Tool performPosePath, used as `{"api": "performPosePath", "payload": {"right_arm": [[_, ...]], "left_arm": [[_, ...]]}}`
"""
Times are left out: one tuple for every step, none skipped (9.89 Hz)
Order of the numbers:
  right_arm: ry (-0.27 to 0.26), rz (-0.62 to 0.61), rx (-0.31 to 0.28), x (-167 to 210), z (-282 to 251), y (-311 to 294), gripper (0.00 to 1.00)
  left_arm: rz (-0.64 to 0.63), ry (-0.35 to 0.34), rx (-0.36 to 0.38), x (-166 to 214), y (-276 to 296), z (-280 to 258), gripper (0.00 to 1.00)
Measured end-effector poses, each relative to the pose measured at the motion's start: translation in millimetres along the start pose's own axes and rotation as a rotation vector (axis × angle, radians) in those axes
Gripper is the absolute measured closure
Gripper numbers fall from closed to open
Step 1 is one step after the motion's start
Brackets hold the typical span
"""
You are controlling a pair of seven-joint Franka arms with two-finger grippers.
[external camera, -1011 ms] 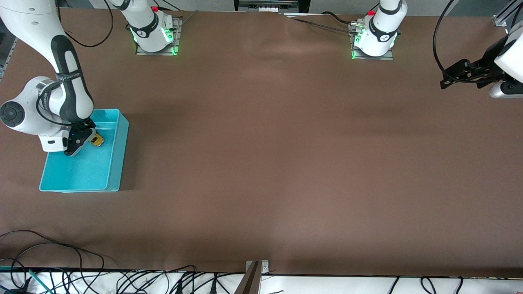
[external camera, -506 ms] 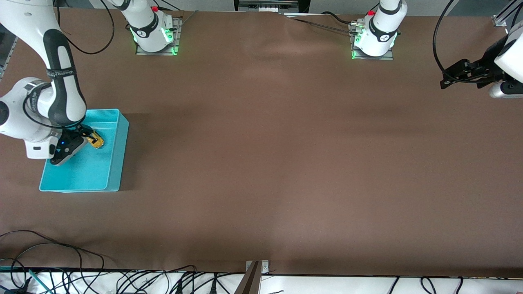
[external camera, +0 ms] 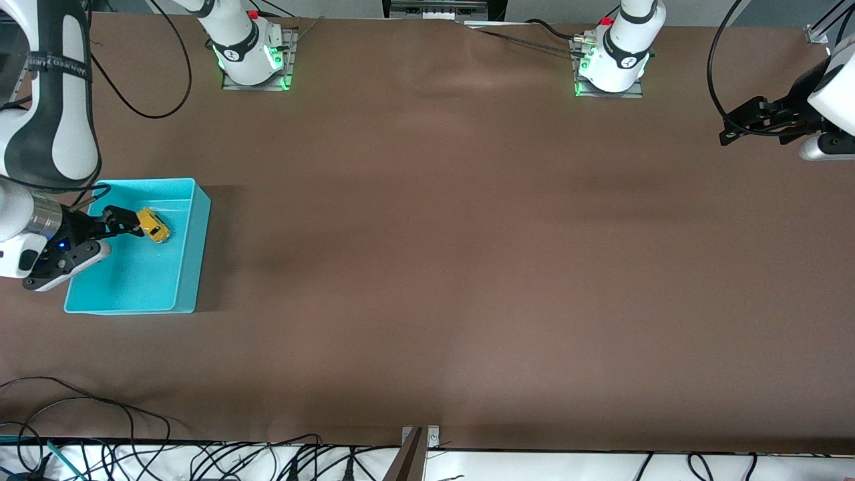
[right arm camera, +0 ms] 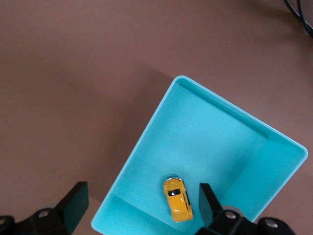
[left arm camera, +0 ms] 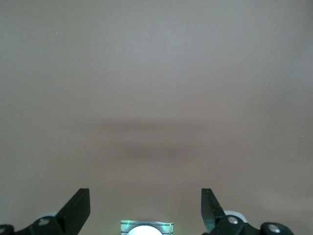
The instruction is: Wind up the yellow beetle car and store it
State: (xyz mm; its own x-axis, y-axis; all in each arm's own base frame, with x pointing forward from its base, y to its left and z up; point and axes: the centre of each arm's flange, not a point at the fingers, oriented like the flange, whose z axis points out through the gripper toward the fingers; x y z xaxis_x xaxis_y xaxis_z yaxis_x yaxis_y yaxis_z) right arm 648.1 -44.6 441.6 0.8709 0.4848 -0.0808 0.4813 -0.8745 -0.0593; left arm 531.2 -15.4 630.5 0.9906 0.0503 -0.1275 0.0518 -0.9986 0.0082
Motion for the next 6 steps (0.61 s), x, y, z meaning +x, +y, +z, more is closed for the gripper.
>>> {"api": "performPosePath", "payload": {"right_arm": [[-0.029, 0.079, 0.019, 10, -18, -23, 0.00], [-0.051, 0.137, 0.028, 20, -34, -48, 0.00], [-0.052, 0.162, 0.024, 30, -47, -72, 0.00], [-0.040, 0.167, 0.018, 36, -59, -91, 0.00], [-0.034, 0.165, 0.020, 35, -68, -99, 0.00], [-0.033, 0.168, 0.025, 31, -73, -98, 0.00]], "left_arm": [[0.000, 0.000, 0.000, 0, 0, 0, 0.00], [0.000, 0.000, 0.000, 0, 0, 0, 0.00], [0.001, 0.000, 0.000, 0, 1, 0, 0.00], [0.002, 0.000, 0.000, 0, 1, 0, 0.00], [0.003, 0.000, 0.000, 0, 2, 0, 0.00], [0.004, 0.000, 0.000, 0, 2, 0, 0.00]]}}
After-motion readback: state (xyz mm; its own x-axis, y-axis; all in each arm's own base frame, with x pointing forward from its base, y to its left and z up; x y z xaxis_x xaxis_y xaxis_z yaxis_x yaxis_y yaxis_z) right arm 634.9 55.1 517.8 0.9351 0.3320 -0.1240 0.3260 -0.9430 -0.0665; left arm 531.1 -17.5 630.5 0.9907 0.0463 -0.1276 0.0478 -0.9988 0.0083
